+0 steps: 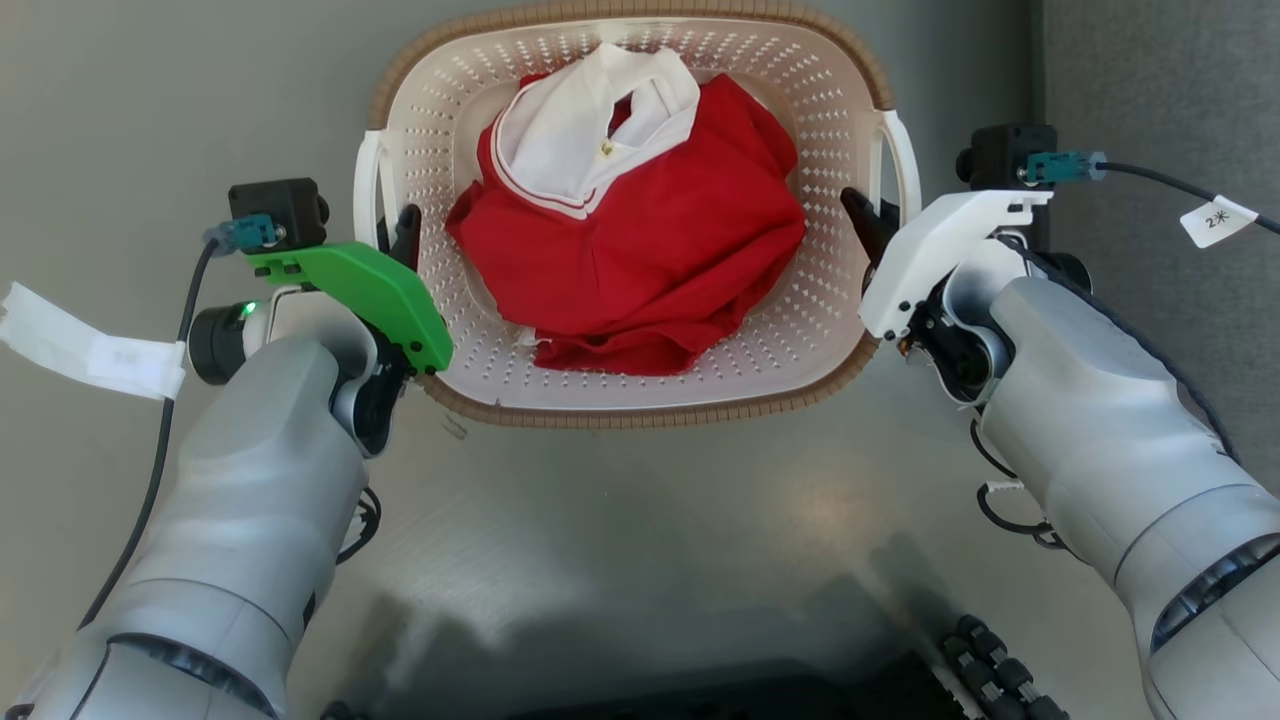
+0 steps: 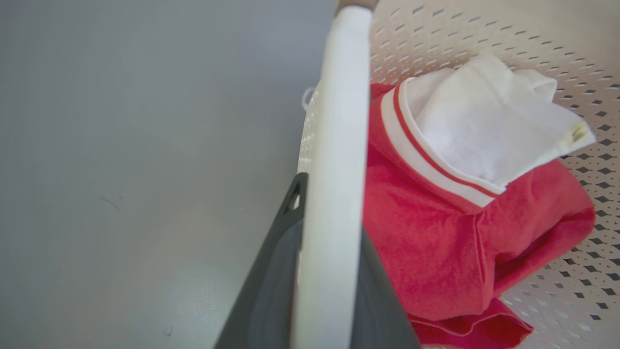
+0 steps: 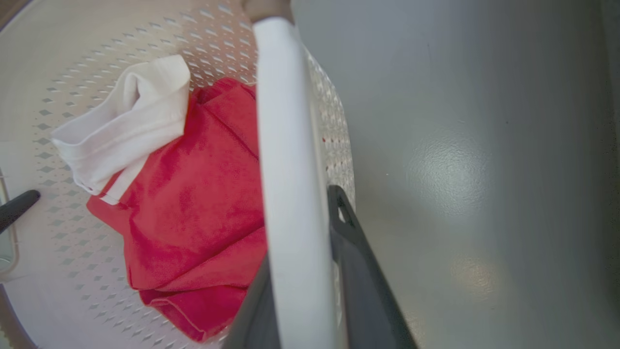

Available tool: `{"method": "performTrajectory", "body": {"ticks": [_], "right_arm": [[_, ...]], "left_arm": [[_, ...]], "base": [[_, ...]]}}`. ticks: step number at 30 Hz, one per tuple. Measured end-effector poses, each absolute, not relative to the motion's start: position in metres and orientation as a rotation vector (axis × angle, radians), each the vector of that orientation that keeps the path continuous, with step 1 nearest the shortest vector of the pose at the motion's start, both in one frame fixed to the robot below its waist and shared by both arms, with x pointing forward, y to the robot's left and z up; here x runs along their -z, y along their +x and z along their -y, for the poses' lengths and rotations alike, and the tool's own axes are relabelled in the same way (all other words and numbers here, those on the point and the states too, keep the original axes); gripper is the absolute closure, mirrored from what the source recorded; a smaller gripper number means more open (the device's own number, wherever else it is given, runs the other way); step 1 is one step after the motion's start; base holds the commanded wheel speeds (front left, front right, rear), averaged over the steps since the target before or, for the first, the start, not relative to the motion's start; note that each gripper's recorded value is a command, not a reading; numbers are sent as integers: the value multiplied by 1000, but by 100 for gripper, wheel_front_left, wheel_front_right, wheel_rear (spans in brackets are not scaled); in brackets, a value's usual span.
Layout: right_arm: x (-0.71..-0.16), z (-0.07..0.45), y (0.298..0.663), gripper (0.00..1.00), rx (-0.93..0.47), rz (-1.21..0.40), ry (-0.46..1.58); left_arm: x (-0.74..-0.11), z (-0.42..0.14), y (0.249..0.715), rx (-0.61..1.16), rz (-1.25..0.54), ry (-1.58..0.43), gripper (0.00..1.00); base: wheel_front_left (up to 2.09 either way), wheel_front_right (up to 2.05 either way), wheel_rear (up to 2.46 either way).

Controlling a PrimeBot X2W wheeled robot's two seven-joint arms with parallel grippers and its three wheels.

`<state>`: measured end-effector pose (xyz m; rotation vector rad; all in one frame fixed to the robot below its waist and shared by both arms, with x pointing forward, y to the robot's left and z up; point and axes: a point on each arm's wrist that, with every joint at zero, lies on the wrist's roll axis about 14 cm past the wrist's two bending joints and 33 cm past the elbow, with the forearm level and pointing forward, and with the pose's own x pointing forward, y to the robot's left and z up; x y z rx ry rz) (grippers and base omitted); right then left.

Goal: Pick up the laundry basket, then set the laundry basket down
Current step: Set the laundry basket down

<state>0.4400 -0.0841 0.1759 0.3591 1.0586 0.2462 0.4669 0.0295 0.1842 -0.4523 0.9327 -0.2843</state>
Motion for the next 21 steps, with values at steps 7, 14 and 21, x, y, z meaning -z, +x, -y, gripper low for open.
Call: {"method": "performTrajectory", "body": {"ticks": [7,14,21], "right_arm": [[-157,84,440,100,-238,-1073,366],[-141,82,440,100,-234,-1078,372],[-128,79,438,100,-234,-1082,380]], "left_arm": [[-164,-30,468,275,-949,-457,100],[-149,-30,471,280,-957,-445,100],[-135,-33,470,268,-966,-444,100]], "base": [[0,0,0],[0,0,0],[0,0,0]]}}
